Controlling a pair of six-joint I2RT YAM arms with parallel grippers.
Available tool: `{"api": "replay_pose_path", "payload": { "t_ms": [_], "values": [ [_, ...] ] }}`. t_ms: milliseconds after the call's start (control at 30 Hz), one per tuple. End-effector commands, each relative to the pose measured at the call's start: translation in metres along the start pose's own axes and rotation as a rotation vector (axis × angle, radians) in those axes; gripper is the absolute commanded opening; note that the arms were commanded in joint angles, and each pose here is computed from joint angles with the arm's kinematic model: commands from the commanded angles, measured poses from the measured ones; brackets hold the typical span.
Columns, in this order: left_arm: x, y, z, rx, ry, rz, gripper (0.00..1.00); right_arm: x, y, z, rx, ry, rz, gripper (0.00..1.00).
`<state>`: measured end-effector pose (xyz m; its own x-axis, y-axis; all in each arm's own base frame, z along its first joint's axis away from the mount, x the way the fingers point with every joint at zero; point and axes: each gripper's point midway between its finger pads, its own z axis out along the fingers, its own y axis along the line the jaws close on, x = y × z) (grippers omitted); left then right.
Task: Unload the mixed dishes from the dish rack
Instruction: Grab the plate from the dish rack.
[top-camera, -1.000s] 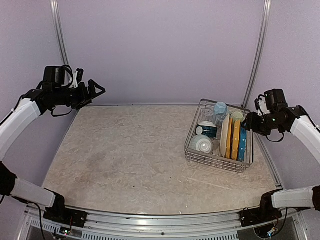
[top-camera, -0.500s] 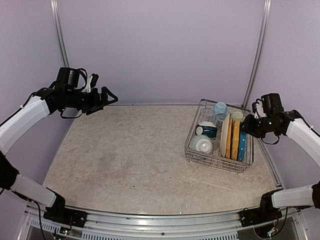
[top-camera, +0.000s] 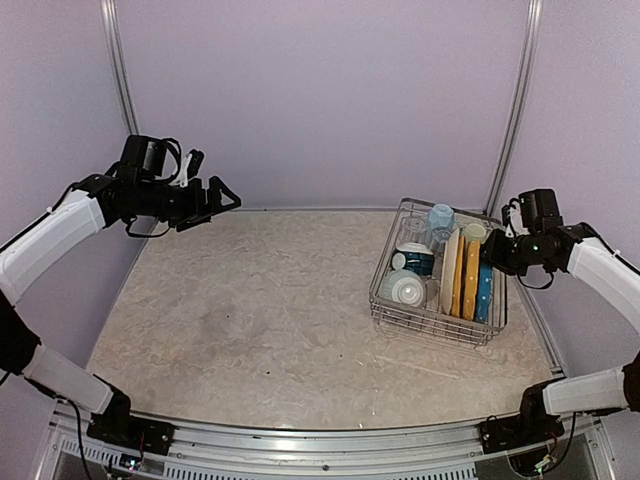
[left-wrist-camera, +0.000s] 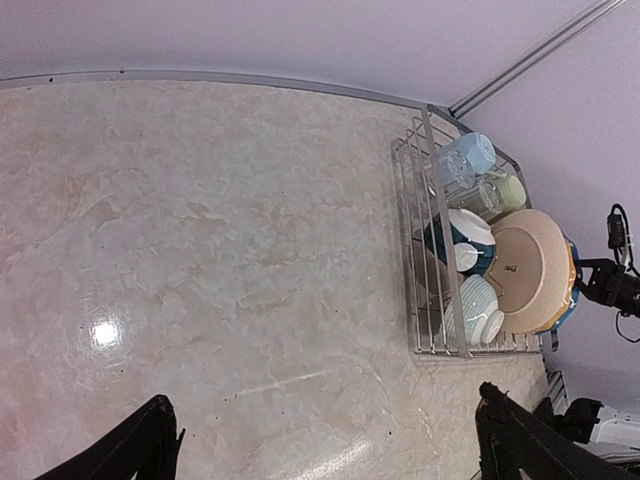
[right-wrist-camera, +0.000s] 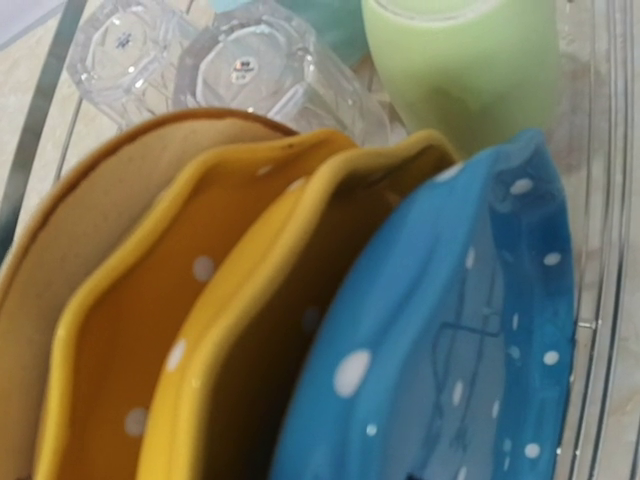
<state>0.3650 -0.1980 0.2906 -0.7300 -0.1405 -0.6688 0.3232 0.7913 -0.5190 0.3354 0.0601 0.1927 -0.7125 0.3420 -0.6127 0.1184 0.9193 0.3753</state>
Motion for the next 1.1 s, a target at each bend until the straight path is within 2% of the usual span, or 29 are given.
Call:
{"api": "replay_pose_path", "payload": {
  "t_ms": [0, 433, 533, 700, 1067],
  "values": [
    [0.002, -0.006, 0.004, -0.003, 0.018, 0.025, 0.99, 0.000, -0.001, 0.008, -0.004, -0.019, 0.006, 0.32],
    [0.010, -0.008, 0.012, -0.034, 0.041, 0.056, 0.99, -0.006, -0.003, 0.001, 0.011, -0.065, 0.037, 0.22],
    [0.009, -0.010, 0.010, -0.035, 0.038, 0.060, 0.99, -0.010, 0.005, -0.001, -0.028, -0.075, 0.056, 0.17],
    [0.009, -0.012, 0.008, -0.038, 0.030, 0.073, 0.99, -0.013, 0.005, -0.006, -0.034, -0.097, 0.083, 0.01],
    [0.011, -0.012, 0.010, -0.037, 0.038, 0.071, 0.99, -0.038, 0.026, -0.039, -0.116, -0.177, 0.163, 0.00]
  ]
}}
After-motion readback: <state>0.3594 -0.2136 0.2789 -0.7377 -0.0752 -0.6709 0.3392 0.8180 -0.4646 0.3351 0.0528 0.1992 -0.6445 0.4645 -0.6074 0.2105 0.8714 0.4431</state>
